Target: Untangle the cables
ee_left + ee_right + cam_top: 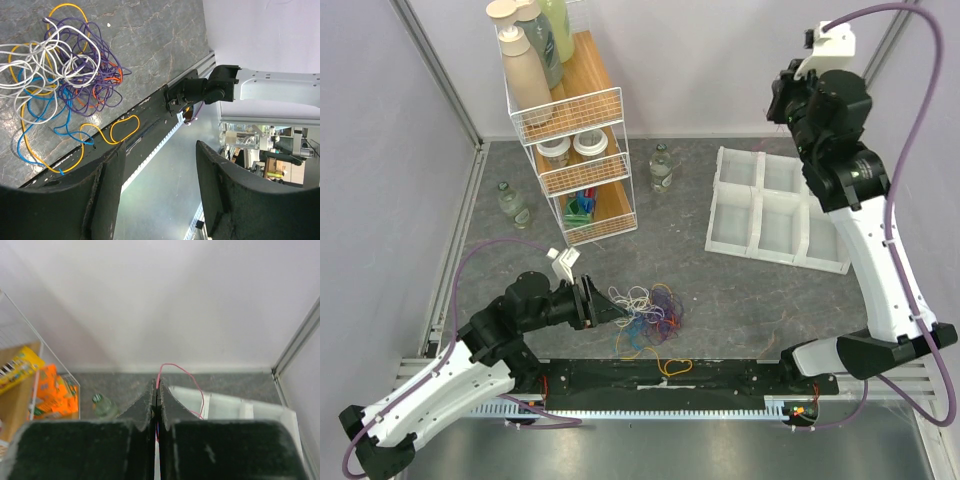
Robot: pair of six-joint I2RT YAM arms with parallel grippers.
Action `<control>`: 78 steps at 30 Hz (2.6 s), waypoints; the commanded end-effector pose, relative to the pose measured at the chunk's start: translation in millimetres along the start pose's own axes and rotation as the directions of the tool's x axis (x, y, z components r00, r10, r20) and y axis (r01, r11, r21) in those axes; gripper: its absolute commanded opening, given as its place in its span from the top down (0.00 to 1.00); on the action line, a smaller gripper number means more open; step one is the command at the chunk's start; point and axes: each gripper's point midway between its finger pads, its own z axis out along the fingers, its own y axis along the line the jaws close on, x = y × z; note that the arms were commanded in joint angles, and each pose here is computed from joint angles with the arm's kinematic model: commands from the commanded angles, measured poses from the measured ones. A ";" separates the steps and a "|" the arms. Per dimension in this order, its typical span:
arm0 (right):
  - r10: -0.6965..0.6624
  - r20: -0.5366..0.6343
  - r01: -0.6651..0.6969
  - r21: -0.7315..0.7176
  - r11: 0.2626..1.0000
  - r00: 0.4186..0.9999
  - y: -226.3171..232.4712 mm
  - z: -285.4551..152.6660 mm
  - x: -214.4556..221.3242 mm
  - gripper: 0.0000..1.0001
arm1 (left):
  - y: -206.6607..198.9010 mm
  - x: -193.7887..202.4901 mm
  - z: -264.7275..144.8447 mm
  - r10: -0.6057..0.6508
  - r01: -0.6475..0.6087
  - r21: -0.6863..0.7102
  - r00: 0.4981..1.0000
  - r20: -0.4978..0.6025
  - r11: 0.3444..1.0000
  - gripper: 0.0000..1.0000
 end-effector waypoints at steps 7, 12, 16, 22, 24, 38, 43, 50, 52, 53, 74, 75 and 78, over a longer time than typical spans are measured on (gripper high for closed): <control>-0.009 0.001 0.009 0.013 1.000 1.000 0.0 9.0 0.9 1.00 | -14.4 -12.1 -0.6 0.069 -0.070 0.029 0.997 0.030 0.997 0.36; -0.007 -0.096 0.009 0.020 1.000 0.995 -0.7 16.5 57.9 1.00 | -11.2 -9.4 -1.8 0.056 -0.057 0.034 0.998 0.035 0.998 0.36; 0.001 -0.107 -0.001 0.002 1.000 0.994 0.8 11.9 72.0 1.00 | -9.7 -9.4 -0.5 0.053 -0.054 0.028 0.998 0.034 0.998 0.36; -0.015 -0.097 0.015 -0.003 1.000 0.995 1.5 12.4 58.9 1.00 | -12.1 -10.6 4.0 0.074 -0.074 0.020 0.997 0.012 0.997 0.35; -0.001 -0.083 0.001 -0.009 1.000 0.997 1.3 5.3 53.4 1.00 | -13.0 -9.3 3.7 0.069 -0.069 0.028 0.998 0.009 0.997 0.35; 0.025 -0.265 -0.032 -0.022 0.999 0.964 3.1 4.2 167.6 1.00 | -13.0 -9.7 7.8 0.071 -0.072 0.034 0.997 0.005 0.997 0.35; 0.019 -0.335 -0.023 -0.007 1.000 0.942 0.0 17.6 215.6 1.00 | -8.3 -9.3 7.4 0.061 -0.061 0.023 0.998 0.016 0.998 0.35; 0.031 -0.452 -0.023 0.023 0.999 0.891 -6.3 21.3 288.5 1.00 | -9.2 -6.3 7.4 0.061 -0.061 0.031 0.998 -0.001 0.998 0.35; 0.026 -0.479 -0.018 0.020 1.000 0.878 -6.9 22.6 304.2 1.00 | -4.9 -3.5 7.4 0.052 -0.052 0.030 0.999 -0.002 0.998 0.35; 0.024 -0.496 -0.022 0.010 1.000 0.868 -4.2 24.5 312.1 1.00 | -2.4 -3.8 7.6 0.048 -0.048 0.025 0.999 0.007 0.999 0.35; -0.046 -0.689 0.040 -0.024 0.999 0.723 -5.6 5.1 334.4 0.52 | 5.4 -1.2 19.9 0.050 -0.050 -0.002 0.998 -0.026 0.999 0.36; -0.044 -0.677 0.052 -0.010 0.999 0.735 -9.4 4.6 325.4 0.47 | 4.5 -0.5 20.8 0.045 -0.045 0.006 0.999 -0.030 0.999 0.36; -0.023 -0.633 0.074 0.055 0.996 0.774 -28.9 11.3 301.3 0.32 | 5.3 0.0 23.2 0.041 -0.041 0.018 0.999 -0.025 0.999 0.36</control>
